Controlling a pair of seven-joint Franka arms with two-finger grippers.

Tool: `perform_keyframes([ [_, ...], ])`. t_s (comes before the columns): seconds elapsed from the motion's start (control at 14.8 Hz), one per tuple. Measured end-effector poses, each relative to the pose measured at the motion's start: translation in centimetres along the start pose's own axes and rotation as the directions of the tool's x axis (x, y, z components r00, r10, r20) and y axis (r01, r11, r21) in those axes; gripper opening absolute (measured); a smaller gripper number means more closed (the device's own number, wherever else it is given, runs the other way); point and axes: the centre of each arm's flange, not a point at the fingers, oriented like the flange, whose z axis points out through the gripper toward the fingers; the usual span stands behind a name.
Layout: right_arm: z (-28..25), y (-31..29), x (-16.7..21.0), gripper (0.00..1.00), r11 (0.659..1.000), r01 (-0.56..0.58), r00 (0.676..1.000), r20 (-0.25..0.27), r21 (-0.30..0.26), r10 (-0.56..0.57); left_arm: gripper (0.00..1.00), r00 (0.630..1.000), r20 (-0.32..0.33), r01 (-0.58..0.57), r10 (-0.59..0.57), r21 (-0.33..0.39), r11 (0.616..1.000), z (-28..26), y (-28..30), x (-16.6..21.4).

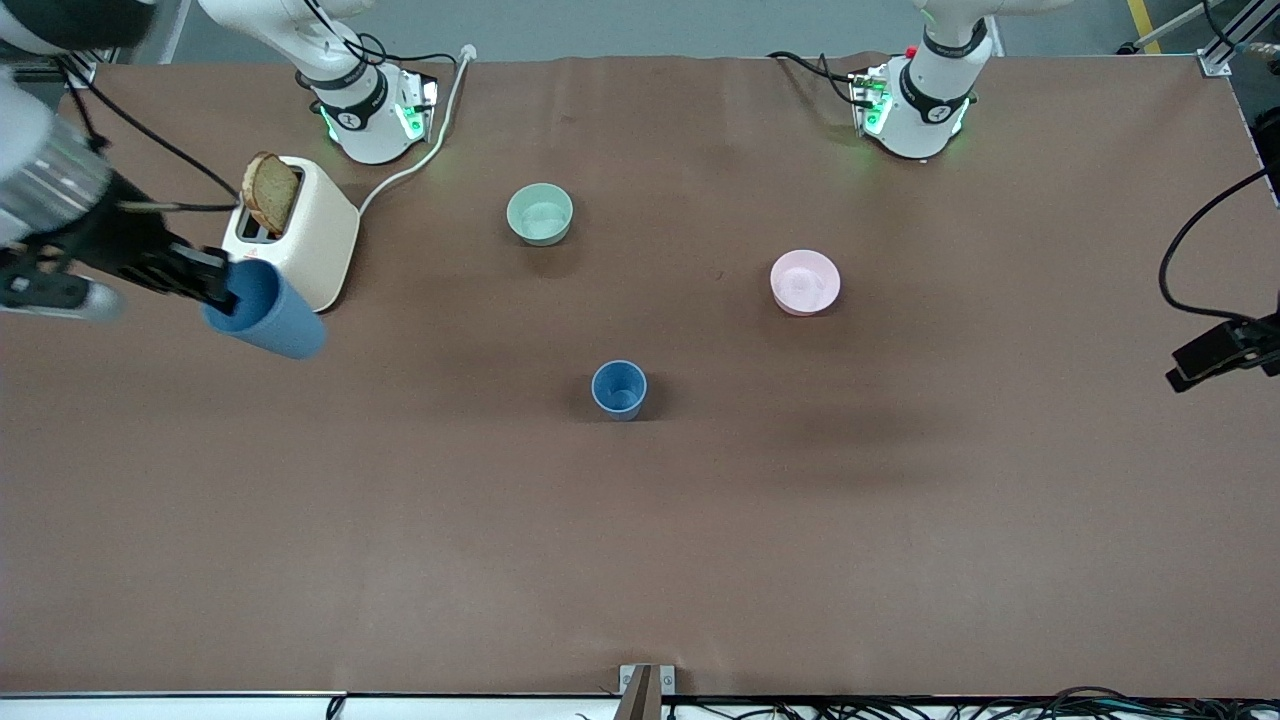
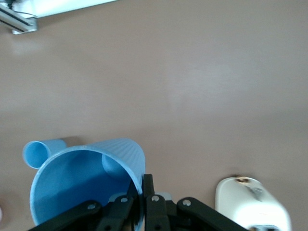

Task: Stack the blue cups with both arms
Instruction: 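Carry the held cup toward the center cup while the left gripper withdraws, then lower the held blue cup into the center cup with the right gripper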

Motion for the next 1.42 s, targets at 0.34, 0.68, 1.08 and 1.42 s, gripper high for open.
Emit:
perform_keyframes([
  [0.34, 6.7, -7.8, -0.1, 0.05, 0.999, 0.035, 0.999, 0.038, 0.033, -0.036, 1.00, 0.998, 0.051, -0.038, 0.038, -0.002, 0.999, -0.7, 0.8, -1.4],
  [0.68, 15.3, -16.9, -2.1, 0.05, 0.997, -0.061, 0.998, 0.032, 0.041, 0.060, 1.00, 0.996, 0.038, -0.078, 0.078, -0.018, 0.997, -0.8, 3.1, -3.5],
  [1.08, 23.3, -22.5, -4.9, 0.05, 0.997, -0.074, 0.996, 0.060, 0.018, 0.073, 1.00, 0.996, 0.045, -0.070, 0.071, -0.016, 0.997, 0.0, 2.5, -4.4],
  [1.42, 26.5, -24.3, -5.9, 0.05, 0.998, -0.058, 0.997, 0.045, 0.028, 0.057, 1.00, 0.997, 0.040, -0.071, 0.071, -0.016, 0.997, -0.5, 2.5, -4.6],
])
